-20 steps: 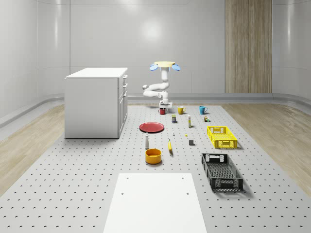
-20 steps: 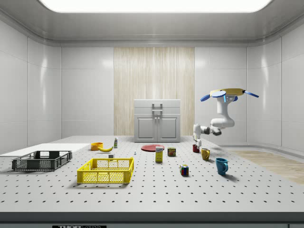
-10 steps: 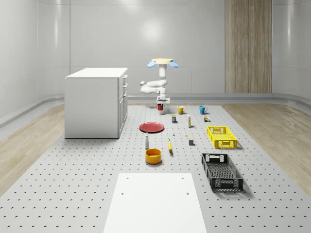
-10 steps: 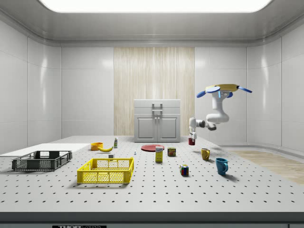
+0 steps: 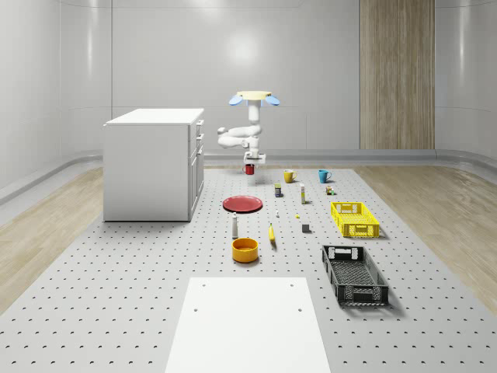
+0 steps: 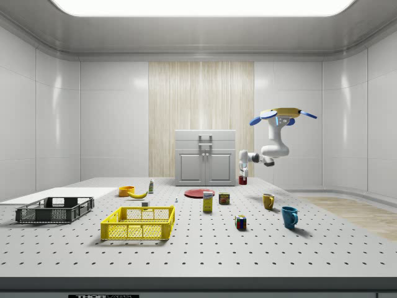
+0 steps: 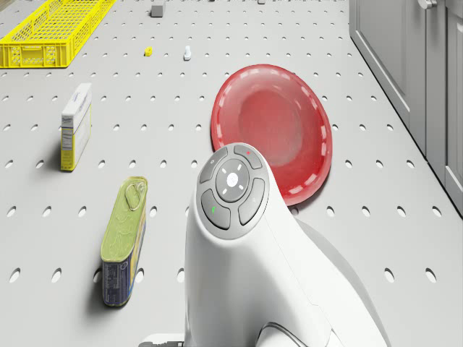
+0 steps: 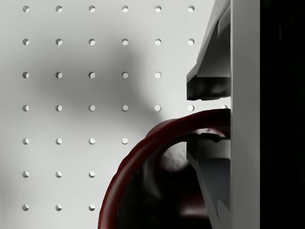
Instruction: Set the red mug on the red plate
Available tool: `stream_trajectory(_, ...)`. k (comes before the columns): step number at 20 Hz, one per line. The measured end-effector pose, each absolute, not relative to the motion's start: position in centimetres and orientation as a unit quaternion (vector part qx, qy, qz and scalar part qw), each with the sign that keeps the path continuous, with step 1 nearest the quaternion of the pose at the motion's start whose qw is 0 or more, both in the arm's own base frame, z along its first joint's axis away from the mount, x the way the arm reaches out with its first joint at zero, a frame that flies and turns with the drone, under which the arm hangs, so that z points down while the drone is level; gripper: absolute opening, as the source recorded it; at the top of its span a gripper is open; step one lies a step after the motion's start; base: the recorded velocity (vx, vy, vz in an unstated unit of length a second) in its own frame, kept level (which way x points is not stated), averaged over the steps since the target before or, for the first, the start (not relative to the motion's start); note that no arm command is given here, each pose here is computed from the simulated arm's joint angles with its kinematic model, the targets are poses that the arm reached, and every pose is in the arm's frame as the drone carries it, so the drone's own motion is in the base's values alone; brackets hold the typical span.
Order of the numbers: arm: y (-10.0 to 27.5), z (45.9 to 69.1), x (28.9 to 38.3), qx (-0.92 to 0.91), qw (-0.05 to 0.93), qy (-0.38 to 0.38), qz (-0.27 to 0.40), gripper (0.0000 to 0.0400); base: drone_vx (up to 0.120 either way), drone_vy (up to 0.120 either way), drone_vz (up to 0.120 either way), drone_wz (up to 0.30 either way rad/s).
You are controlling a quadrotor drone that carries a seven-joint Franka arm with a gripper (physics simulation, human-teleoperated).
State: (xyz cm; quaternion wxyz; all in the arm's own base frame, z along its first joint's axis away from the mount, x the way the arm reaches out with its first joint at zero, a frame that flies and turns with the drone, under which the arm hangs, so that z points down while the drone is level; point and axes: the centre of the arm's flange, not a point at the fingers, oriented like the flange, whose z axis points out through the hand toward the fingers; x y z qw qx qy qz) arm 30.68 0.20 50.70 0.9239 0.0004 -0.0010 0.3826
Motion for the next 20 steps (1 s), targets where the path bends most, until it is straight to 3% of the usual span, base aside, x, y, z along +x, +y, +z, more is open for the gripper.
stream_trajectory(17, 0.20, 50.67, 30.68, 0.000, 0.924, -0.001, 0.383, 0.0100, 0.120, -0.040, 0.000, 0.000)
stream_trajectory(20, 0.20, 50.67, 30.68, 0.000, 0.924, -0.001, 0.383, 0.0100, 0.120, 0.000, -0.107, 0.000)
